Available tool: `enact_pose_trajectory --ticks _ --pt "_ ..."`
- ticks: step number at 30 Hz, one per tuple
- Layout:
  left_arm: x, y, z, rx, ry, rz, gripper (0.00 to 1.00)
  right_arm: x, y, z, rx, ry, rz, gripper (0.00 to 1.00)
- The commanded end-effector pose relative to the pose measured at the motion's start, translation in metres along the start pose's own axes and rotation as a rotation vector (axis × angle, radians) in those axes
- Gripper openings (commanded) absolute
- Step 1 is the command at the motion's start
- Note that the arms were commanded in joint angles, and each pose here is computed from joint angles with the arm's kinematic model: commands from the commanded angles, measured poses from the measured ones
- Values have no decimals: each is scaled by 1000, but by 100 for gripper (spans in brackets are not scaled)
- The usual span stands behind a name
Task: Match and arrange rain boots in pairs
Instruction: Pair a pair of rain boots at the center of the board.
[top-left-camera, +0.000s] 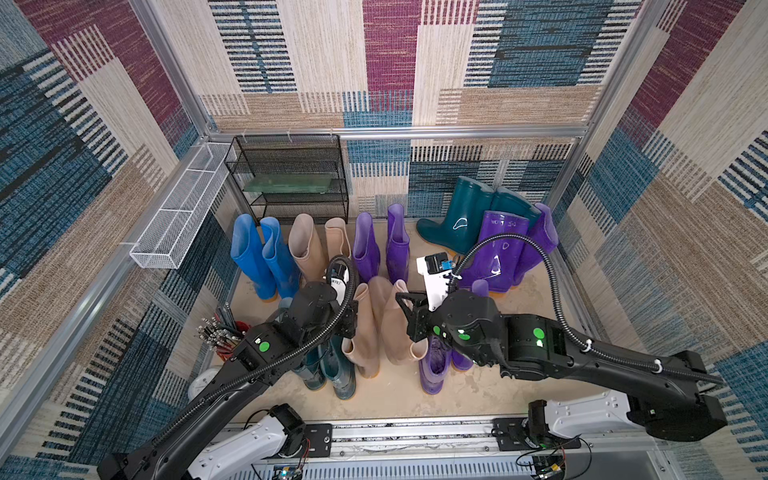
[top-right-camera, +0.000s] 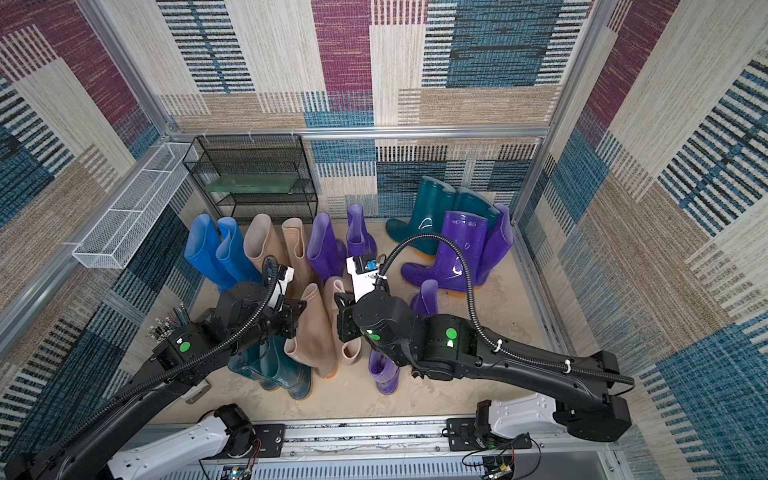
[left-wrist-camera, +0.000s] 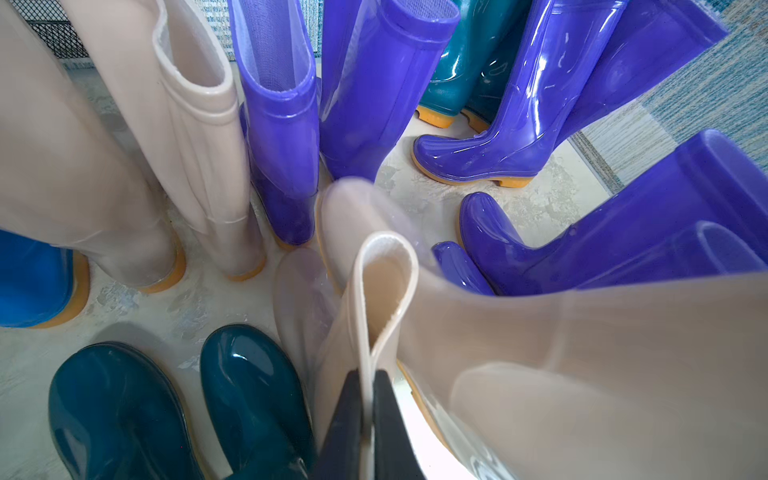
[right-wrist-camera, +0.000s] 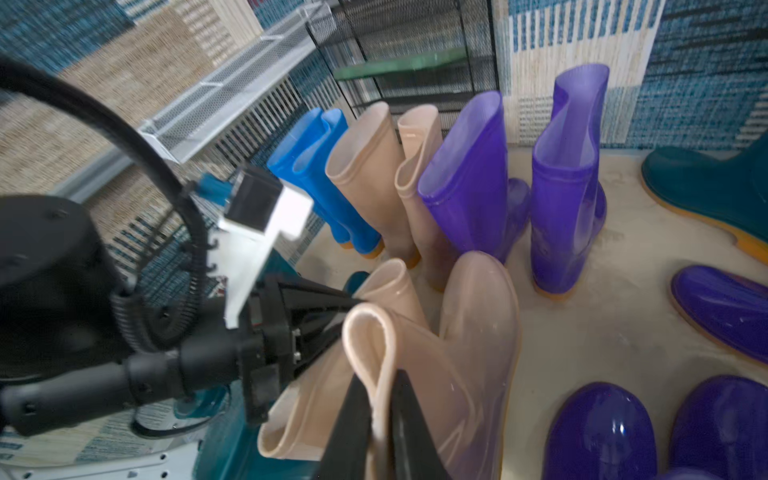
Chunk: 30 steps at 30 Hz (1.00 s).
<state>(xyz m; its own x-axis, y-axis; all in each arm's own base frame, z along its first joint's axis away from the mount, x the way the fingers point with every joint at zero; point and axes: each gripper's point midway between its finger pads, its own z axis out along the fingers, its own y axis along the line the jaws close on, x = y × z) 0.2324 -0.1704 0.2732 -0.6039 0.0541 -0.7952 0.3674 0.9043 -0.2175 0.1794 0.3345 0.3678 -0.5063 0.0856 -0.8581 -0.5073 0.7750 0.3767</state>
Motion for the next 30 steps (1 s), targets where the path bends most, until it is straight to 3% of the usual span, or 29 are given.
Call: enact_pose_trajectory --ticks 1,15,26,28,30 --pt "-19 -9 -3 39 -68 -12 0 -14 4 6 -24 -90 117 0" --pt "-18 -18 -3 86 -52 7 0 49 -44 58 69 70 262 0" --pt "-20 -22 -5 109 -51 27 0 41 -35 63 25 102 296 26" --pt "-20 -23 -5 110 -49 33 0 44 -32 65 18 118 289 41" --pt "-19 -23 -6 110 -47 36 16 49 -31 68 18 140 272 58"
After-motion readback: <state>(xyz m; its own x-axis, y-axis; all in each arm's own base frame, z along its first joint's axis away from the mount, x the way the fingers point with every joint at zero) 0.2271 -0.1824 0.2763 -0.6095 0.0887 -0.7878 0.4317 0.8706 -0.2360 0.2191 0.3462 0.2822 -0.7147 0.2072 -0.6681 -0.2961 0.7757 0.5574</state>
